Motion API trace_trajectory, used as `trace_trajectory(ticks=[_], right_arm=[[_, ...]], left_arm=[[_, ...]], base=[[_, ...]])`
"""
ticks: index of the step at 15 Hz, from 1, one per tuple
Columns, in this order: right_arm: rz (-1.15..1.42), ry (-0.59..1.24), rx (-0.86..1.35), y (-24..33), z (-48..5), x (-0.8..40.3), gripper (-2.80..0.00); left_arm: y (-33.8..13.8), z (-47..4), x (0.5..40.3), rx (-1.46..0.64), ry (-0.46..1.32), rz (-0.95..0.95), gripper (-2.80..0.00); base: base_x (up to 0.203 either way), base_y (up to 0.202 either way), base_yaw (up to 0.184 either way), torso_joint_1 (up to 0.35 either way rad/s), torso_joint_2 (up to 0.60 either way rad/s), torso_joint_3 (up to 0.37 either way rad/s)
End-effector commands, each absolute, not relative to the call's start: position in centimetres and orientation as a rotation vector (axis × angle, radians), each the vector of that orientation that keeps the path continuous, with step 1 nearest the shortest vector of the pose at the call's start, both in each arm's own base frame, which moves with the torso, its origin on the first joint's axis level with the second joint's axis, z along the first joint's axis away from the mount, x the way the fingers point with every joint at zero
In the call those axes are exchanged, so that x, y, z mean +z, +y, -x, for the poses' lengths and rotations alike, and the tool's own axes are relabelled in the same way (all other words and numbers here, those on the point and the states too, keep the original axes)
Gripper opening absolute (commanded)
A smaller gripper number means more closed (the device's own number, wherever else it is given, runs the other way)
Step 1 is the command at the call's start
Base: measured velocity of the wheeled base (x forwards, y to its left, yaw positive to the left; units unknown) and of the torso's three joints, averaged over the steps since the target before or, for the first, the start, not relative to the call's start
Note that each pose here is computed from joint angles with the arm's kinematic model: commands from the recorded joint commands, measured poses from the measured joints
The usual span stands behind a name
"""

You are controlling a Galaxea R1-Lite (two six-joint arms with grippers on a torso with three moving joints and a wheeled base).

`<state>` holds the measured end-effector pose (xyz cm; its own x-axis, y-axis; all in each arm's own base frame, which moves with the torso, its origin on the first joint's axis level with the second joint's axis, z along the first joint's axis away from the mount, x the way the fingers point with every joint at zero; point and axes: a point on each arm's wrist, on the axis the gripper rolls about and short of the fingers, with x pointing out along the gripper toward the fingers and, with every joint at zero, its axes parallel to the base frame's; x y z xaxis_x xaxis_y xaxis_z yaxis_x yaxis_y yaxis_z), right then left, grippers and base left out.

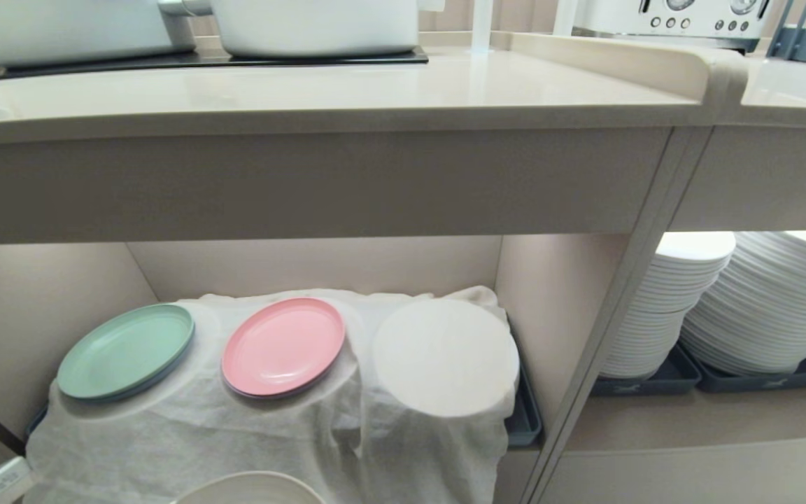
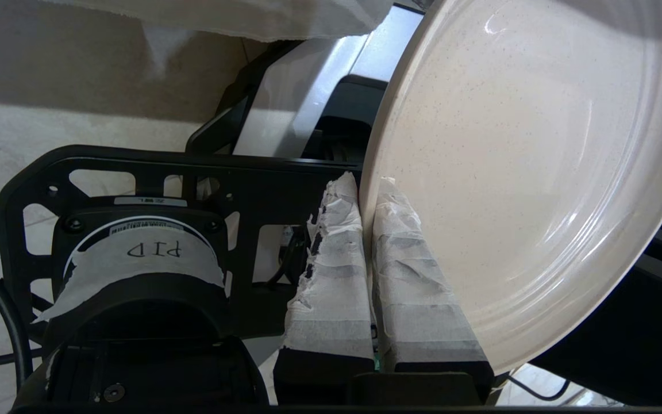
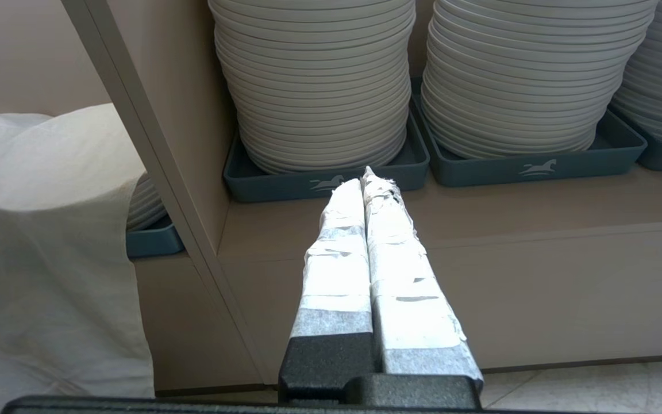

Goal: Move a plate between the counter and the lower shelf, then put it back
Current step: Put the plate in the cupboard

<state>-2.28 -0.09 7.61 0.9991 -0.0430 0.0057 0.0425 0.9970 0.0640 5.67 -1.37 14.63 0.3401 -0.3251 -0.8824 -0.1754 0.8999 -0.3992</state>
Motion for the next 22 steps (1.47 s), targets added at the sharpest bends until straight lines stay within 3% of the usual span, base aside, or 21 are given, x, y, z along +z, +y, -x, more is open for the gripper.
trace_trajectory(ticks=[1,22], right_arm=[[-0.065,-0.008,-0.043,-0.1,2.3,7.6,-2.80],[-0.065,-0.008,-0.043,-0.1,2.3,7.6,-2.80]], left_arm=[[-1.4,-5.7,14.6,-0.100,1.239,0.474,-2.80],[-1.8,-8.2,14.5,-0.128,1.199,0.552,-2.80]], base=[[0.000,0.000,0.000,0.000,0.00,0.000],[0.000,0.000,0.000,0.000,0.00,0.000]])
